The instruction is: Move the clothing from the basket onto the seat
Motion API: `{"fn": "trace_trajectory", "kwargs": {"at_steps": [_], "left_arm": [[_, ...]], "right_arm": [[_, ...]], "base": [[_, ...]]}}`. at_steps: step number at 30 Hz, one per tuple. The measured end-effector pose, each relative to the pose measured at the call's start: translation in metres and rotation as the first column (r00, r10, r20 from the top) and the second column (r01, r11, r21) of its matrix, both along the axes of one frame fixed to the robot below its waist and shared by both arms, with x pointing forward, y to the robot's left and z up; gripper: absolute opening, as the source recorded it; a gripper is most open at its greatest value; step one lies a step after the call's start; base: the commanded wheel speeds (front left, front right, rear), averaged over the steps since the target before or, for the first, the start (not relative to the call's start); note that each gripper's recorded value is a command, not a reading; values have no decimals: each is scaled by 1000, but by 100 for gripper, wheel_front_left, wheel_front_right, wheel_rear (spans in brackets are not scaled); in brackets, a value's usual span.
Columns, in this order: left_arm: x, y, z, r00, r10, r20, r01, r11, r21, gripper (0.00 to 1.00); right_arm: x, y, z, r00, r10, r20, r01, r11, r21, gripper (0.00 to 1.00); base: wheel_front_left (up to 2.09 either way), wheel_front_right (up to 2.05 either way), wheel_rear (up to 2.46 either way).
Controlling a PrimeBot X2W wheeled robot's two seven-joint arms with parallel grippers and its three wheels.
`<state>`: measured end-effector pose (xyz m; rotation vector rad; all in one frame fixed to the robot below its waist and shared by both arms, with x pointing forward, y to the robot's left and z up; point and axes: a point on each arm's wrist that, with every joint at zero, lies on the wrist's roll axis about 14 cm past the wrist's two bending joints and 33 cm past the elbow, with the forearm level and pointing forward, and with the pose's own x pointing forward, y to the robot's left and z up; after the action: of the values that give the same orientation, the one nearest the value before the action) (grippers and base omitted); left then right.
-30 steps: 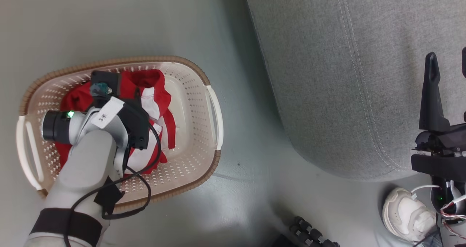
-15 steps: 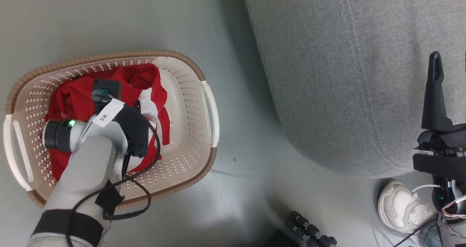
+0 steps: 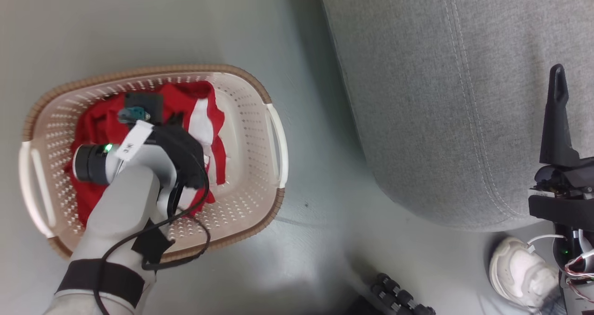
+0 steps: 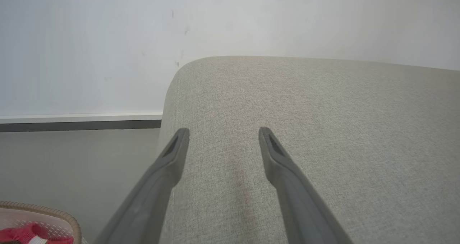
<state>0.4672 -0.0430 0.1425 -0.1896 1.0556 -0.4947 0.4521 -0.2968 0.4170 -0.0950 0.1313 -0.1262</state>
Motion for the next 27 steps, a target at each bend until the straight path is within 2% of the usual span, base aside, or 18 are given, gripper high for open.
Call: {"fn": "trace_trajectory", "kwargs": {"at_steps": [5,8,14,18,22,27], "left_arm": [[33,2,36,981,159,111,-146,982,-117,0],[50,11,61,948,267,171,-232,952,-198,0],[52,28,104,895,363,260,-284,912,-295,0],[38,40,137,873,373,314,-264,903,-339,0],[34,35,197,829,390,401,-201,876,-438,0],[27,34,265,757,404,513,-110,854,-509,0]], "right_arm": [[2,6,7,1000,14,23,-15,1000,15,100],[4,9,16,999,21,50,-22,999,27,100],[9,21,35,992,58,108,-63,997,44,100],[17,41,49,980,129,151,-138,989,47,100],[23,76,63,951,246,188,-257,966,36,100],[21,126,76,892,396,219,-413,910,36,100]], "base": [[0,0,0],[0,0,0],[0,0,0],[0,0,0],[0,0,0],[0,0,0]]}}
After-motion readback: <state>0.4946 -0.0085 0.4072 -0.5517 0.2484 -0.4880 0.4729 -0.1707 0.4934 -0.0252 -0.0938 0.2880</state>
